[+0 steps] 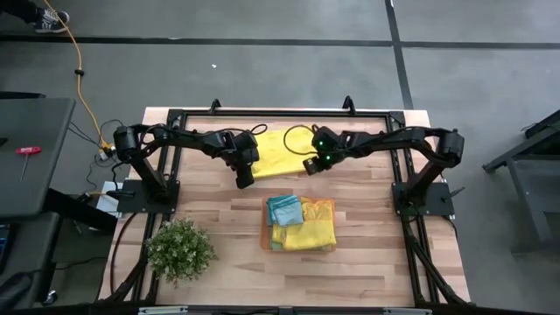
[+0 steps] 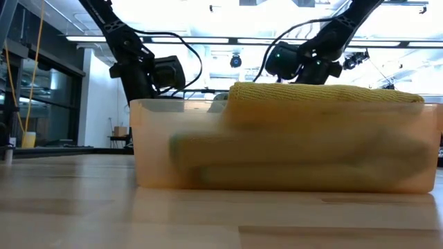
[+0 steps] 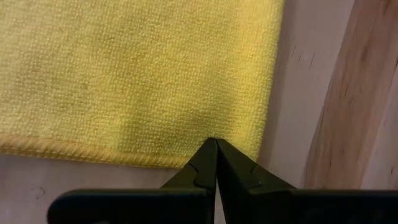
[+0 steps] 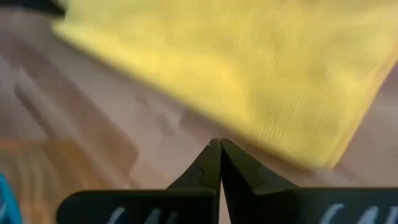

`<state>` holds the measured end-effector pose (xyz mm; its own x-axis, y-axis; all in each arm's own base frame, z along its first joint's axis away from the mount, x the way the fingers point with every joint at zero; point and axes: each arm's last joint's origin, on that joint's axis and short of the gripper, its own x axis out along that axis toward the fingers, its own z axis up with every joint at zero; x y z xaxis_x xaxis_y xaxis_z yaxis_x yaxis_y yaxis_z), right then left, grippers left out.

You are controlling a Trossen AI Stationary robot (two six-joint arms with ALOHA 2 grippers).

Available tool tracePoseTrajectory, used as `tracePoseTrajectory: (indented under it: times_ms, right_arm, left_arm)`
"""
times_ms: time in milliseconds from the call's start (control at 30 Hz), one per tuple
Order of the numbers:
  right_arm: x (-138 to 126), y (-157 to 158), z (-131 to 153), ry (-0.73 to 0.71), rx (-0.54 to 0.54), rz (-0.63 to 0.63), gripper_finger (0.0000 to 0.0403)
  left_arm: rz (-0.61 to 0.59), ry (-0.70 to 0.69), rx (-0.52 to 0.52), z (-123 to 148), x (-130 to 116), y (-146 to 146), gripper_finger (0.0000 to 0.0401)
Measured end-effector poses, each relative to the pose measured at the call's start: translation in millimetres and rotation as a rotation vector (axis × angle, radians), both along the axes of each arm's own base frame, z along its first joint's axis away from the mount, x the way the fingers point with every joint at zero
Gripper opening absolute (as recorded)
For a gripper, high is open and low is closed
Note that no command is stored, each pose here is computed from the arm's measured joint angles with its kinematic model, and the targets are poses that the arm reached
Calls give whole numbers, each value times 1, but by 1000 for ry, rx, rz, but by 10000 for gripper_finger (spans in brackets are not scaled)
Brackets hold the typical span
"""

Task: Fold microfiber towels
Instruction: Fold the yellow microfiber towel

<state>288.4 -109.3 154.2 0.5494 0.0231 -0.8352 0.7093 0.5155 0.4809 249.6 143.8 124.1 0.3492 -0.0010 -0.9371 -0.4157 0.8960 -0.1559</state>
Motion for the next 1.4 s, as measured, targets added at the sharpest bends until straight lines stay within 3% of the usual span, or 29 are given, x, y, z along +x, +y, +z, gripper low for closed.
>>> tracePoseTrajectory:
  times_ms: [200,400,700,967,1100,1400]
  right_arm:
    - [-4,-16,-6,40,-77,-89,0]
    - [-6,-20,-22,120,-70,-84,0]
    - [-3,7,-24,202,-24,-20,0]
    - [2,27,-24,198,13,-47,0]
    - [0,20,-19,177,2,-74,0]
    - [-22,-1,24,84,-107,-58,0]
  left_arm:
    - [10,-10,6,1,1,0,0]
    - [36,-12,0,1,1,0,0]
    - [63,-25,-32,1,2,-1,0]
    - [46,-7,-36,2,5,-8,0]
    - [60,-19,-28,10,4,-3,0]
    - [-13,-71,48,47,-10,6,0]
